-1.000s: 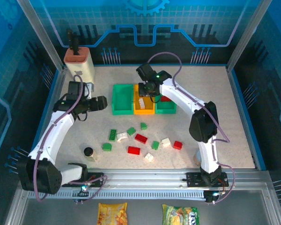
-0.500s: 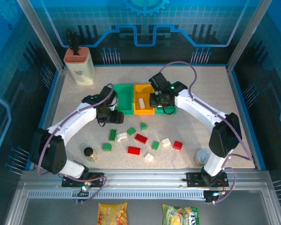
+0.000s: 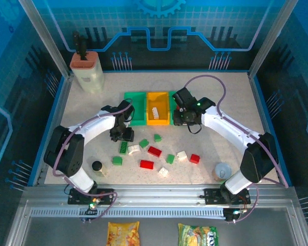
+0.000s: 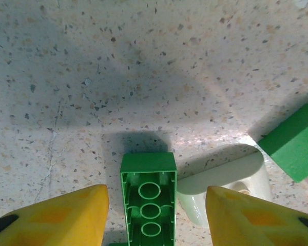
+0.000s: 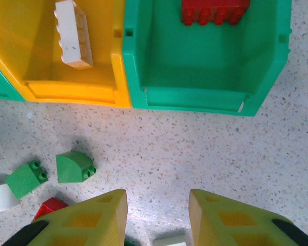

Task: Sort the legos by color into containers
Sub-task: Pick up the lego from the bottom-left of the table.

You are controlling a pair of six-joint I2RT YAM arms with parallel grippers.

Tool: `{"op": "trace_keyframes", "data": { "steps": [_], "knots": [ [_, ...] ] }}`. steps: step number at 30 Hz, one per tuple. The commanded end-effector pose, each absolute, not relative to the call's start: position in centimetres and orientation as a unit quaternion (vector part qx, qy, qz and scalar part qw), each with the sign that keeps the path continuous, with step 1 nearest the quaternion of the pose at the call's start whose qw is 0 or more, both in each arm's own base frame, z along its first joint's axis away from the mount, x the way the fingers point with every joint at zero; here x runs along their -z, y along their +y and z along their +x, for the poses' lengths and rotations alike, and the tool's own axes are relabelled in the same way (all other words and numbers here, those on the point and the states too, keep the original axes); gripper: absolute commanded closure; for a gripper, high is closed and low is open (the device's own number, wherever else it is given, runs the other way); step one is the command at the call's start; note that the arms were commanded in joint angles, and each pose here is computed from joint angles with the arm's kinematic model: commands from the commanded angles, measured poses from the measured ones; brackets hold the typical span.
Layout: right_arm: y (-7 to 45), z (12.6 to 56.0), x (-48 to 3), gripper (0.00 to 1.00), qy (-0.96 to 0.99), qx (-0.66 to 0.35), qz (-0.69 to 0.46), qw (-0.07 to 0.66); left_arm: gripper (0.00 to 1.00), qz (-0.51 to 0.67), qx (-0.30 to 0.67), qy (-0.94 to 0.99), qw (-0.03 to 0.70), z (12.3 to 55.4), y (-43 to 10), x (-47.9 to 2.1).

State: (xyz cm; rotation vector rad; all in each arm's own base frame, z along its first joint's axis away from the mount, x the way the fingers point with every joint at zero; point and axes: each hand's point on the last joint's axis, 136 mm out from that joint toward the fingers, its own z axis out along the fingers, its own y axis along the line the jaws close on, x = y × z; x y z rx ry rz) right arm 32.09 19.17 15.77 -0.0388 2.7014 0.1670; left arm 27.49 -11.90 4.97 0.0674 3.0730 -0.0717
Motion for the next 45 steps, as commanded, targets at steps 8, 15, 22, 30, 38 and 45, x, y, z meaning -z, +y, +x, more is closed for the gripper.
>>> {"op": "trace_keyframes", "data": {
  "steps": [8,15,22,30,38,45],
  "knots": [
    [17.5,31.0,-16.3,0.62,0.976,-0.043,-0.005,0.215,0.51,0.015,-0.011,1.0,-0.016,25.9,-10.9,-2.2],
    [17.4,30.6,-16.2,0.62,0.977,-0.04,-0.008,0.21,0.56,0.019,-0.008,0.999,-0.029,25.6,-11.0,-1.4],
    [17.6,30.3,-16.4,0.62,0.977,-0.039,-0.011,0.209,0.62,0.022,-0.009,0.999,-0.034,25.4,-11.0,-1.1],
    [17.5,30.0,-16.4,0.62,0.977,-0.039,-0.014,0.209,0.68,0.02,-0.004,1.0,-0.014,25.9,-11.1,-2.3],
    [17.3,29.9,-16.5,0.62,0.975,-0.043,-0.009,0.217,0.71,0.015,0.014,1.0,0.021,26.7,-11.6,-4.5],
    [17.5,30.1,-16.7,0.62,0.973,-0.05,-0.005,0.227,0.73,0.009,0.048,0.996,0.075,28.8,-12.9,-8.6]
  ]
}}
